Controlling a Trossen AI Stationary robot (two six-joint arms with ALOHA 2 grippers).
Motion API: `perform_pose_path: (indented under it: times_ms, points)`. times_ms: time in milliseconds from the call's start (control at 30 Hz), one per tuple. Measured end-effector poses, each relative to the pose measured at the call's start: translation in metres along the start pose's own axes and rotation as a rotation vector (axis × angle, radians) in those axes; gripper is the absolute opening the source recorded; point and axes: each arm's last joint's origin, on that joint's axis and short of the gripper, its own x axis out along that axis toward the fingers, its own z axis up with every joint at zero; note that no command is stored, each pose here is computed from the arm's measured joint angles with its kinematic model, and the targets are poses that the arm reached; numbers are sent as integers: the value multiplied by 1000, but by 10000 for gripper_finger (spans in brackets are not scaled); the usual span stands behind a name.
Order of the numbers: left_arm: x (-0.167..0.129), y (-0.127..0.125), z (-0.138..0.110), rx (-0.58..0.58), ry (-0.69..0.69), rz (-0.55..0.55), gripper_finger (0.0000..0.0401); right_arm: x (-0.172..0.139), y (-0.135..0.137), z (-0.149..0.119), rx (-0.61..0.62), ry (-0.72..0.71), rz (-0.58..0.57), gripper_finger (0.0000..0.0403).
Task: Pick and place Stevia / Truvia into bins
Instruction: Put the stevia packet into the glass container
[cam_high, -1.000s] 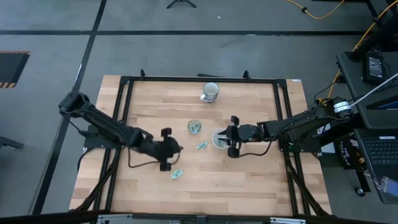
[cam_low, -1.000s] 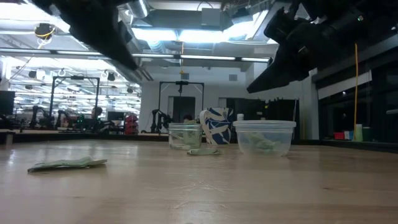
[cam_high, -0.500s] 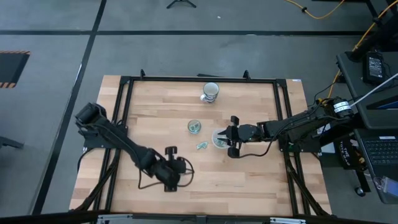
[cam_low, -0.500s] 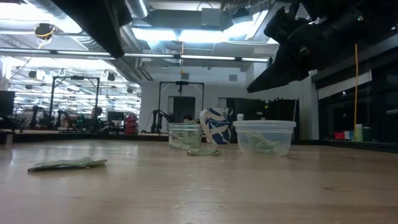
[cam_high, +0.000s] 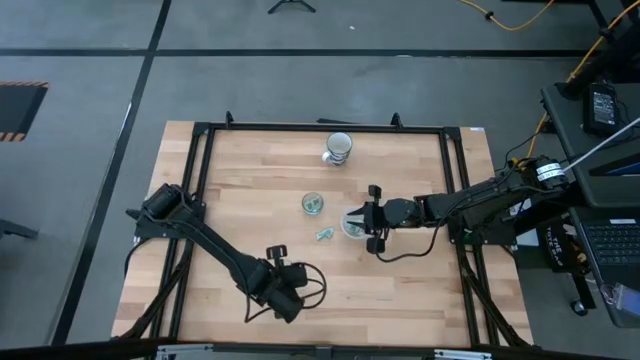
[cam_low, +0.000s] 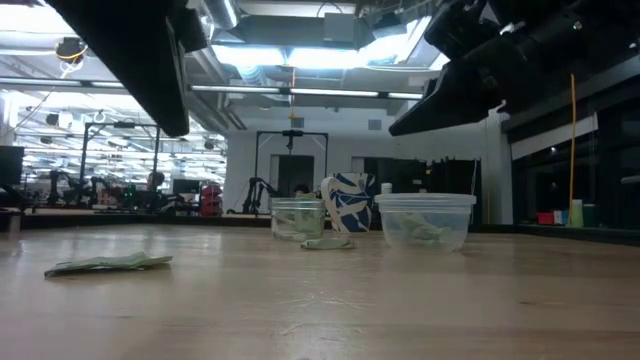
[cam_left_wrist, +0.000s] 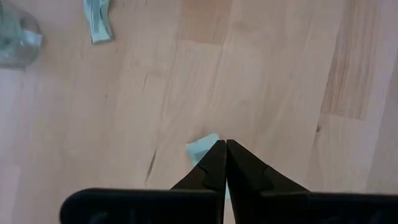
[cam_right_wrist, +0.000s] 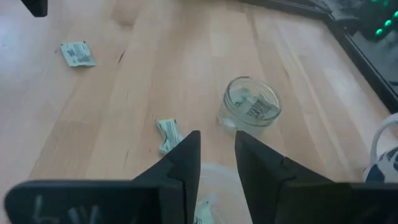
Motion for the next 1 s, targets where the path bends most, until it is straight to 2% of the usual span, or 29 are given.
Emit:
perform_pose_path:
  times_ms: [167,400,667,900,1000]
  points:
    - [3,2,4,-174,-2,0,34,0,0,0,-47,2,0,104]
    - [3,3,4,-252,-13,10,105,0,0,-1,-126,6,1,104]
    - [5,3,4,-420,-29,27,178,0,0,-2,-138,23,4,104]
    - [23,-1,1,-476,7,54,188,0,0,-4,-139,40,6,104]
    - [38,-4,-2,-469,68,65,187,0,0,-4,-140,42,7,104]
